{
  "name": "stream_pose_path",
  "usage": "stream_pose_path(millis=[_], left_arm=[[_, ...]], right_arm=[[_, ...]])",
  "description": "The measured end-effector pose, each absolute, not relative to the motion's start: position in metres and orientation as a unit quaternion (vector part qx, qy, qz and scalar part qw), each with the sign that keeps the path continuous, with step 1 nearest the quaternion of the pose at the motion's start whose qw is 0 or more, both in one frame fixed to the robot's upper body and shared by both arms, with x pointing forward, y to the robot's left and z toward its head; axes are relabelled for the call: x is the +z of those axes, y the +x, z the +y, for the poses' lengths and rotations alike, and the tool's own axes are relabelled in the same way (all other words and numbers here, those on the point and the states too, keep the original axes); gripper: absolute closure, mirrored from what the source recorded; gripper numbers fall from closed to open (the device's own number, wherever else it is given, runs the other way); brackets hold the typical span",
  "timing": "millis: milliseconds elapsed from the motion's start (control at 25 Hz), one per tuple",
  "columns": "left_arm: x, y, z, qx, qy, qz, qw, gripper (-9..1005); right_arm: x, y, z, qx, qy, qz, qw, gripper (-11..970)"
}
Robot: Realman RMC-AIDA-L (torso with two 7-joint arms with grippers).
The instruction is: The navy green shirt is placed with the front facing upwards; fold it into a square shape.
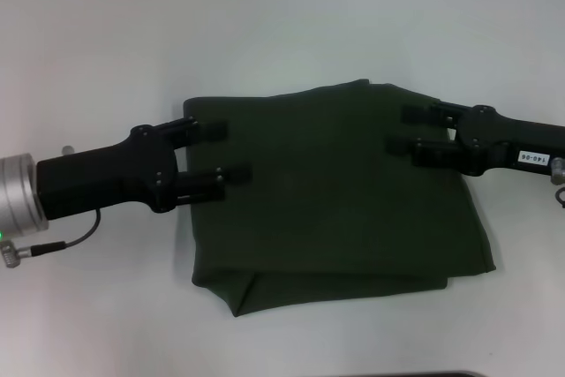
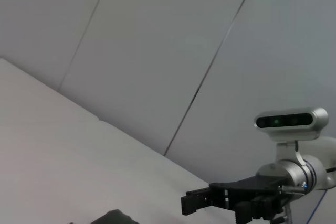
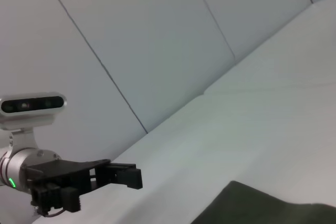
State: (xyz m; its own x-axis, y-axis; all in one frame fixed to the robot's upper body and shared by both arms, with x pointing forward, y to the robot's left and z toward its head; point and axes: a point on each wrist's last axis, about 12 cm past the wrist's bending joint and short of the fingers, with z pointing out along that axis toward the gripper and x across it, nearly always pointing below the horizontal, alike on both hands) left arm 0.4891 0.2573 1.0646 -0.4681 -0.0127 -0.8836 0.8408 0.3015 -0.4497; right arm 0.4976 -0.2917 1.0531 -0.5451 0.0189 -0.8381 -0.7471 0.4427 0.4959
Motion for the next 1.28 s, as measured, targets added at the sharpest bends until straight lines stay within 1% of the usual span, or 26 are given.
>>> stream_pose_path(millis=[480,1280], left_arm=[[1.0633,0.4883,0.2604,-0.504,0.297,0.694,0.419,152],[1.0651,0.4913,0.2583,-0.505,0.300,0.692,0.420,152]], right_arm=[[1.0493,0.4928,-0.2885,0.465,-0.272,0.739,0.404,92],[1.0524,0.4999,-0.2848,0.460,-0.290,0.738,0.400,91]])
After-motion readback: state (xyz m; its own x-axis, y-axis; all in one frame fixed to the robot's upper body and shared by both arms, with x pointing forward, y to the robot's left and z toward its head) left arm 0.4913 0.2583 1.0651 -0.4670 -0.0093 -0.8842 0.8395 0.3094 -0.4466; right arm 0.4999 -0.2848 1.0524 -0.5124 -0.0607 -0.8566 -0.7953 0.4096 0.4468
